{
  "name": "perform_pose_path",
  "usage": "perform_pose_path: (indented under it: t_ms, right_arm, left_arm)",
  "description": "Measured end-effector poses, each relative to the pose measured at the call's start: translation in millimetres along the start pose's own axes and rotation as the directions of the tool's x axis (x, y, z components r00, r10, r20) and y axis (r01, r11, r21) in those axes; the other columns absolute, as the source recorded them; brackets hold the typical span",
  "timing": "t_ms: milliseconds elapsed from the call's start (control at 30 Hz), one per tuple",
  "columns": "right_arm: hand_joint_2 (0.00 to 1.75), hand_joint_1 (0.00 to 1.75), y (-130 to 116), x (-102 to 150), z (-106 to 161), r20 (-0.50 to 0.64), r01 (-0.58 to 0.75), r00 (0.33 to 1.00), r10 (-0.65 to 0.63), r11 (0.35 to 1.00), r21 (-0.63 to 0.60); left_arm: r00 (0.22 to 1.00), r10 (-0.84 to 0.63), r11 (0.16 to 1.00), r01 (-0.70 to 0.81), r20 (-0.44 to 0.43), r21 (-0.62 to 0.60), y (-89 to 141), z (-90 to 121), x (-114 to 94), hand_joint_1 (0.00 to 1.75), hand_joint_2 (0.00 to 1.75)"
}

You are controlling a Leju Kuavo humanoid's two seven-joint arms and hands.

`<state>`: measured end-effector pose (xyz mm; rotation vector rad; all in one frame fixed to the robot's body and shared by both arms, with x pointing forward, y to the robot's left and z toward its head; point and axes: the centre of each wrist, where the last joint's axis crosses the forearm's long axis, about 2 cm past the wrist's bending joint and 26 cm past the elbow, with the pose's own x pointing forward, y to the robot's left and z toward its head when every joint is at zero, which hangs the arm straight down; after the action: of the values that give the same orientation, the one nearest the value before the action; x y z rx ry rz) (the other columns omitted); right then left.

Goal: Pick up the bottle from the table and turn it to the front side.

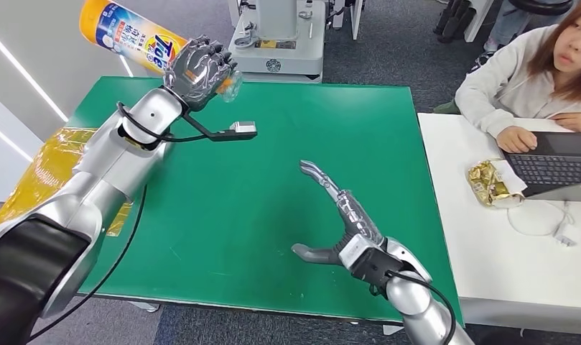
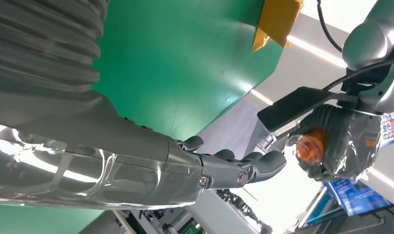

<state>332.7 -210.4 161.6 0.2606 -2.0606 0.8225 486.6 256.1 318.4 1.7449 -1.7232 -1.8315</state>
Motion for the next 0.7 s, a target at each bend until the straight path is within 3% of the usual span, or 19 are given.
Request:
perform_pose_path:
  t_ms: [200,367,700]
  right_arm:
    - [1.75,0.00,2,-1,18,-0.005,-0.007,1.000,0.007,1.000,-0.031]
    - [1.75,0.00,3,-2,33,-0.016,-0.014,1.000,0.013,0.998,-0.055]
    - [1.75,0.00,4,-1,47,-0.028,-0.016,1.000,0.014,0.997,-0.076]
  left_arm:
    - [1.000,-0.013,0.996,0.014,0.013,-0.088,-18,20,-21,1.75,1.75]
    - [0.999,0.045,0.983,-0.049,-0.025,-0.177,-43,58,-41,1.75,1.75]
    - [0.993,0.095,0.953,-0.113,-0.078,-0.281,-79,122,-42,1.75,1.75]
